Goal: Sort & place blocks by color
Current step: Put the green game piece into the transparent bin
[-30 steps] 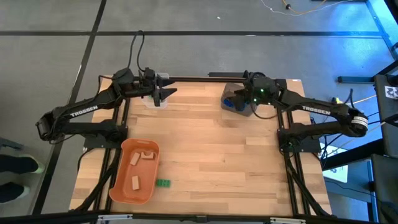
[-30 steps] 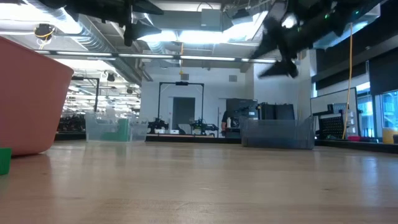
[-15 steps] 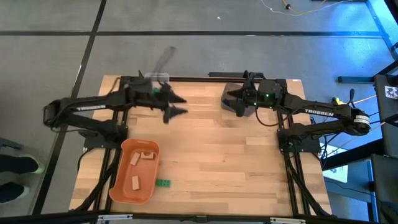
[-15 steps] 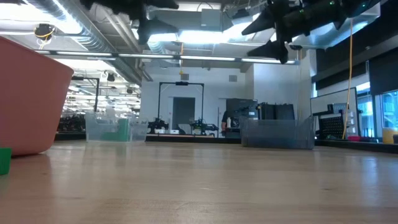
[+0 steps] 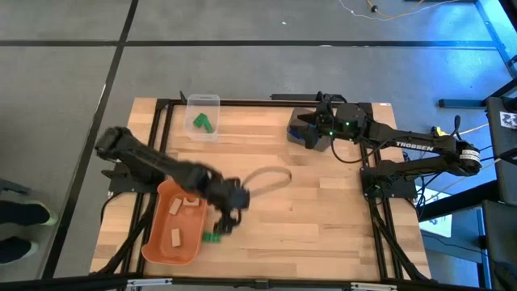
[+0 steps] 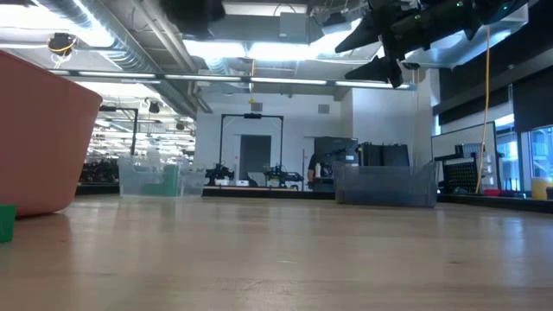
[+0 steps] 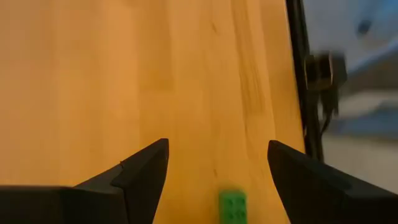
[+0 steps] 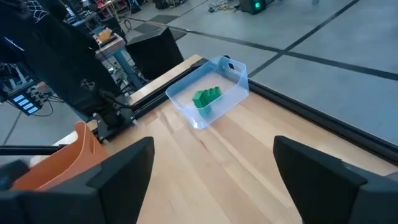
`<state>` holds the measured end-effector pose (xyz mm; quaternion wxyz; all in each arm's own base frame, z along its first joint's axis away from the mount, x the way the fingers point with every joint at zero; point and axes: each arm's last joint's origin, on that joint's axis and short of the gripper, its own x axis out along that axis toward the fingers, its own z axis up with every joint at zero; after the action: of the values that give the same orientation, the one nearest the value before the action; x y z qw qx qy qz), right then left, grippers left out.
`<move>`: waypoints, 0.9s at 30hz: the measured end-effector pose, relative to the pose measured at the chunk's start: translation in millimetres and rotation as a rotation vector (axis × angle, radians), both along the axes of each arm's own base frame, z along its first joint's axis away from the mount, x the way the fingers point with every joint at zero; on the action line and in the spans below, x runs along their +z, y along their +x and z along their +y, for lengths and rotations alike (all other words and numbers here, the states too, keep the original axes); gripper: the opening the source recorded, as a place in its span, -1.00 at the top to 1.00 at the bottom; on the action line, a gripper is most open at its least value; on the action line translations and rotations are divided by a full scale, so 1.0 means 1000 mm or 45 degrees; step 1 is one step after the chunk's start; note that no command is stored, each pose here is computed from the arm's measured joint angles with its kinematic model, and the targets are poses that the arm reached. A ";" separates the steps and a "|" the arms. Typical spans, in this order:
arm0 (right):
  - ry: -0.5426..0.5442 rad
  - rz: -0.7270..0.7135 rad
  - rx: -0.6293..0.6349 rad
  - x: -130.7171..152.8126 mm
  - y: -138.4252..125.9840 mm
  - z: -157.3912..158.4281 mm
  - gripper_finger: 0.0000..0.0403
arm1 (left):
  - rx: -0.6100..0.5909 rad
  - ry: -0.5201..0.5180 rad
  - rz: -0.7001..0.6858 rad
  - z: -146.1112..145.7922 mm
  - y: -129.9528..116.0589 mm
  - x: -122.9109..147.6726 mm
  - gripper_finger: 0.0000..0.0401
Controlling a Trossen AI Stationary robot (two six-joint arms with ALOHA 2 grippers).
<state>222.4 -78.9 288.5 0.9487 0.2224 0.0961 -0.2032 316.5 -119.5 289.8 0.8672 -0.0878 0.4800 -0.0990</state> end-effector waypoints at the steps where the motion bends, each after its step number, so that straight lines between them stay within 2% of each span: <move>1: -0.004 0.000 0.001 0.000 0.000 0.000 -0.64 | -0.029 0.035 0.029 -0.012 0.001 -0.003 -0.29; 3: -0.004 0.004 0.001 0.000 0.000 0.000 -0.64 | -0.079 0.079 0.060 -0.033 0.005 -0.010 -0.19; 6: -0.004 0.010 -0.007 -0.001 0.000 0.000 -0.64 | -0.133 0.088 0.125 -0.057 0.010 -0.021 0.10; 10: 0.036 0.031 -0.017 -0.003 -0.001 0.000 -0.64 | -0.185 0.042 0.272 -0.074 0.011 -0.034 0.76; 11: 0.049 0.043 -0.019 -0.004 -0.001 0.000 -0.64 | -0.180 0.043 0.284 -0.076 0.011 -0.036 0.88; 15: 0.130 0.102 -0.041 -0.010 -0.003 0.001 -0.64 | -0.175 0.057 0.399 -0.079 0.008 -0.047 0.98; 19: 0.151 0.152 -0.047 -0.014 -0.005 0.001 -0.64 | -0.161 0.061 0.547 -0.083 0.006 -0.063 1.00; 27: 0.124 0.154 -0.108 -0.014 -0.005 0.000 -0.64 | -0.040 0.093 0.773 -0.081 0.016 -0.108 1.00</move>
<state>217.1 -78.9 274.9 0.9198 0.2596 0.1534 -0.2513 332.8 -200.2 181.7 0.6851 -0.0747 0.7217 -0.0643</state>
